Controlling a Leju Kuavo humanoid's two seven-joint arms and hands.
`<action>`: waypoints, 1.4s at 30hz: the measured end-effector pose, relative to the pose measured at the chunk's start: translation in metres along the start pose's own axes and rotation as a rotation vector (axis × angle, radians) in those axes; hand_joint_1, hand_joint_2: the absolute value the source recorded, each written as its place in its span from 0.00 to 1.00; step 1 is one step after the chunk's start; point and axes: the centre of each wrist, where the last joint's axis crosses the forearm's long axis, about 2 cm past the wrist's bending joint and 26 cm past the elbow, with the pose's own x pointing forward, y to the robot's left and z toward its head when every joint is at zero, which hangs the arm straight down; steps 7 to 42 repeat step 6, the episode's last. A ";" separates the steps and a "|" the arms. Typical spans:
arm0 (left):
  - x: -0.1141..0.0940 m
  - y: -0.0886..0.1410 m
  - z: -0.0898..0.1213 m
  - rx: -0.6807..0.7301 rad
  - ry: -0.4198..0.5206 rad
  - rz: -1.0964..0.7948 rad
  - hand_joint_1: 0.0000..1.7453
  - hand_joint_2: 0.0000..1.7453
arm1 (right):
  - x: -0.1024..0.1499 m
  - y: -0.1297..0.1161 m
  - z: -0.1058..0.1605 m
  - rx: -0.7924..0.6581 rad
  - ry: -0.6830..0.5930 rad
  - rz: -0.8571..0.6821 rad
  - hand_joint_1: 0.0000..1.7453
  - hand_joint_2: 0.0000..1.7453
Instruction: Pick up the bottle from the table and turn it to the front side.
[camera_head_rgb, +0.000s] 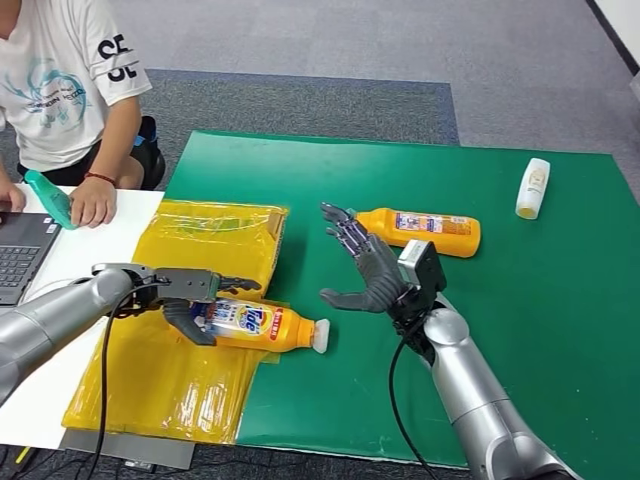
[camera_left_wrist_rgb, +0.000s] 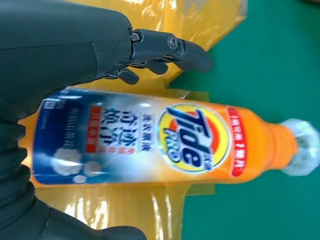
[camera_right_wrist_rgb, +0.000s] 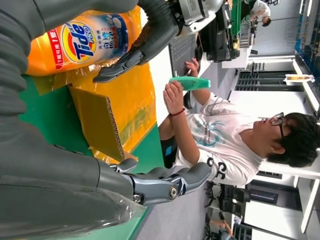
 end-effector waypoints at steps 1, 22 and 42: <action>0.000 -0.002 -0.002 0.011 -0.009 -0.013 0.00 1.00 | 0.000 0.000 0.000 -0.003 0.001 0.001 0.00 1.00; 0.000 -0.027 -0.023 0.155 -0.134 -0.105 0.00 1.00 | -0.005 0.003 0.009 -0.028 0.017 -0.002 0.00 1.00; 0.000 -0.027 -0.023 0.155 -0.134 -0.105 0.00 1.00 | -0.005 0.003 0.009 -0.028 0.017 -0.002 0.00 1.00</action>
